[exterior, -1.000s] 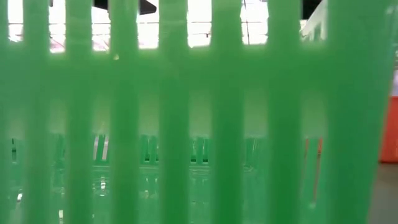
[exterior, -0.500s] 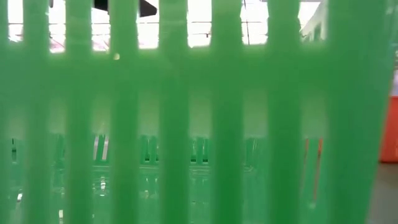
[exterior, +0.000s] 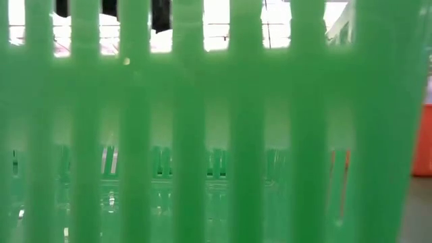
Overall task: Stack baskets on shelf by color
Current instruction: Adjust the orange bin on the shelf
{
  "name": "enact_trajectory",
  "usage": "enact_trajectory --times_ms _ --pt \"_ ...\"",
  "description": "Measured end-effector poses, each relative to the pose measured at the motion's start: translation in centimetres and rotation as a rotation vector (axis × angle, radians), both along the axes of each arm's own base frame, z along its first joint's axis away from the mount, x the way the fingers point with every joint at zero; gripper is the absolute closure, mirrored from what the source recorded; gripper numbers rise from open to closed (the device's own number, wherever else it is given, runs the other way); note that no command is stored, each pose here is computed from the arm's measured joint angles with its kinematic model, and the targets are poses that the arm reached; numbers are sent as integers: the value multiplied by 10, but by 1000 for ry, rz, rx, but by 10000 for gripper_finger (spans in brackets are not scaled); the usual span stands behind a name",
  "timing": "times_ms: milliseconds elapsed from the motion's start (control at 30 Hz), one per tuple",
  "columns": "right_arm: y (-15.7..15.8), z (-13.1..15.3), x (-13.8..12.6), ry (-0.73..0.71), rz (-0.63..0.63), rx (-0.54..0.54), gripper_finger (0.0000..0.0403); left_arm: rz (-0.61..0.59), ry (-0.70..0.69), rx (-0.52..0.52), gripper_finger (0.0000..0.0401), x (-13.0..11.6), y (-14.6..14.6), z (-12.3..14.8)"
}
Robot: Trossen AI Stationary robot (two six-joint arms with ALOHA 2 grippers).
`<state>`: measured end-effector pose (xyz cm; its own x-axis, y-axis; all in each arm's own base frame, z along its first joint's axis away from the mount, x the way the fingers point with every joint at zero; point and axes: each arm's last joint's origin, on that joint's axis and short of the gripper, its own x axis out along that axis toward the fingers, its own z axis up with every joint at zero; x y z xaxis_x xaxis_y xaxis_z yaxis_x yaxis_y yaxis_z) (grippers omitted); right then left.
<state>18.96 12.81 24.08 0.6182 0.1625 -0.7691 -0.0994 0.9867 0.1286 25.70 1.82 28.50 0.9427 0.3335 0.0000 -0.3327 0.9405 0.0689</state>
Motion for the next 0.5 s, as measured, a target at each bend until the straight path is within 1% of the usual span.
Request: enact_trajectory --times_ms 100,233,367,433,500 --pt "-5 -2 2 16 -9 -13 318 -64 -16 -4 280 8 -1 0" --pt "-11 -5 0 72 -31 -23 318 -146 -48 12 262 26 -3 -13" --pt "-16 -8 -1 107 -74 -38 318 -146 -37 57 256 41 -2 -26" --pt "-21 -8 0 111 -123 -54 318 -142 -25 48 256 46 -1 -28" --pt "-26 -9 -2 124 -171 -78 318 -140 -19 16 256 50 1 -24"
